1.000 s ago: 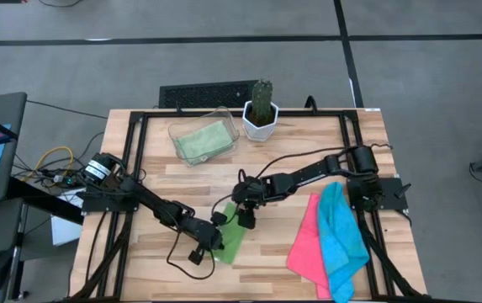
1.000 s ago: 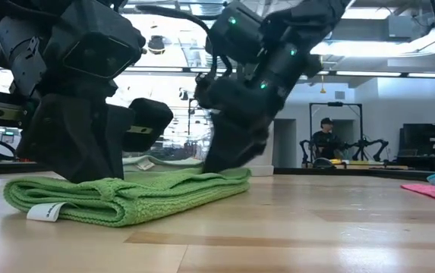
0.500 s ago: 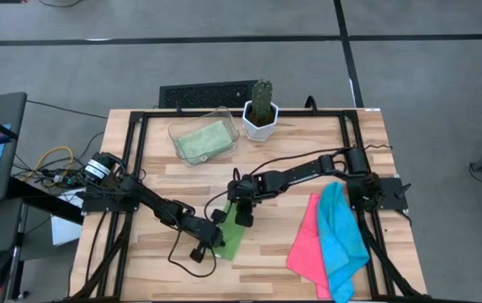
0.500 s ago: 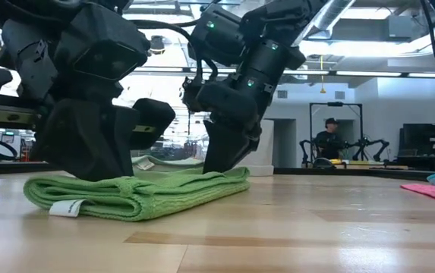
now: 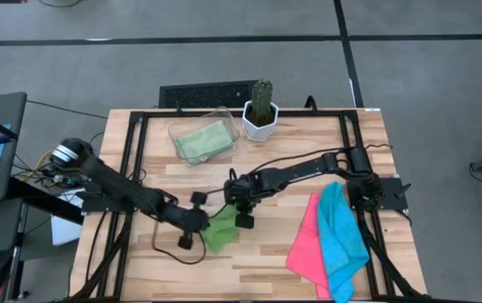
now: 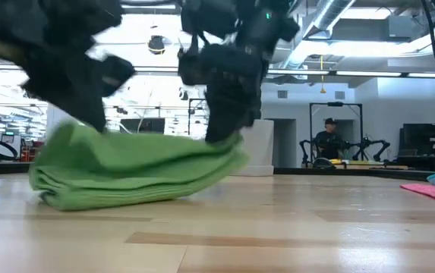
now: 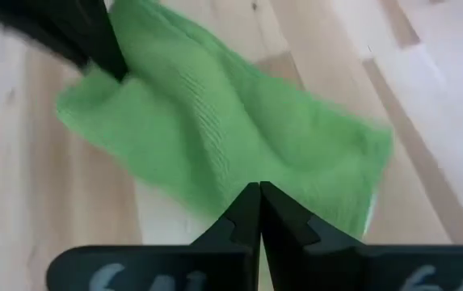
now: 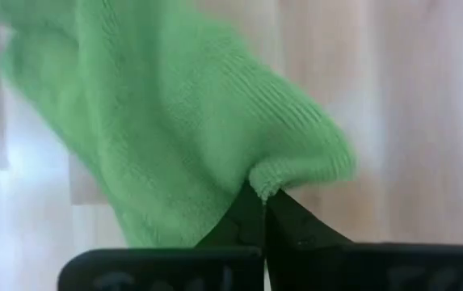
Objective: Fold microfiber towels
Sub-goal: Put the green microfiber towel into the transparent bin
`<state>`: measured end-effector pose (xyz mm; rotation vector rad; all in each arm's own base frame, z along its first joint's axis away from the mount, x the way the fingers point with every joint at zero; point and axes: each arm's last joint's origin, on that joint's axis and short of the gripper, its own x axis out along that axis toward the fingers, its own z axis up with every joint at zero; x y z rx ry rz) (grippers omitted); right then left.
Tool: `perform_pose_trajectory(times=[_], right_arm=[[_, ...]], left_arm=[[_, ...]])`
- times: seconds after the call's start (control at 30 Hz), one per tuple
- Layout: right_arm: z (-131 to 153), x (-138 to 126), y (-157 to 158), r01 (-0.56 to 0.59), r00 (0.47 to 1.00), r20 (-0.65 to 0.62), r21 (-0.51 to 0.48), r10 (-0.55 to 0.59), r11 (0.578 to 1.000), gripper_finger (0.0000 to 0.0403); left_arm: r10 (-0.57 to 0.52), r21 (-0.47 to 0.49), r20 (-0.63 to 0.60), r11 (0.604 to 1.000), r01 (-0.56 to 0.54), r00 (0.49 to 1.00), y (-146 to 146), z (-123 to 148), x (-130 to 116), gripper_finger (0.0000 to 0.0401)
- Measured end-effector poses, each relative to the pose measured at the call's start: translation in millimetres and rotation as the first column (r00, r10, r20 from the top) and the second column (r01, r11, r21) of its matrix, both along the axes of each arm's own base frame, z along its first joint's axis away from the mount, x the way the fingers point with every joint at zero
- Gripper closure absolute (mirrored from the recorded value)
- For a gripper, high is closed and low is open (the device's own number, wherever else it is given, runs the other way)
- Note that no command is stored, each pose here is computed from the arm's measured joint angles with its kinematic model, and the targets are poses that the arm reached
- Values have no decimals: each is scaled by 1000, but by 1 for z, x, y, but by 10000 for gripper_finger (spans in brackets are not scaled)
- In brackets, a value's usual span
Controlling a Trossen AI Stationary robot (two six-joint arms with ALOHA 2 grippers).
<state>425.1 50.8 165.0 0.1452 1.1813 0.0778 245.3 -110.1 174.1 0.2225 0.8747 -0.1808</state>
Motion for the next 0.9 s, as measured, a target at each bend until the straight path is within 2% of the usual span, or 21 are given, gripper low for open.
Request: perform_pose_trajectory(times=[0.2, 0.37, 0.6, 0.9], right_arm=[[25, 13, -15, 6, 997, 74, -39, -3, 999, 390], [45, 19, -33, 33, 995, 95, -78, -25, 996, 390], [88, 32, -60, 42, 975, 220, -120, -15, 992, 390], [153, 36, -113, 125, 913, 402, -130, -64, 984, 390]], left_arm=[[45, -78, 55, 996, -41, 997, -2, 38, -33, 401], [29, -139, 118, 990, -13, 993, -12, 57, -51, 401], [62, -143, 140, 989, -41, 988, -24, 61, -68, 401], [76, -144, 99, 988, -62, 992, -38, 57, -88, 401]])
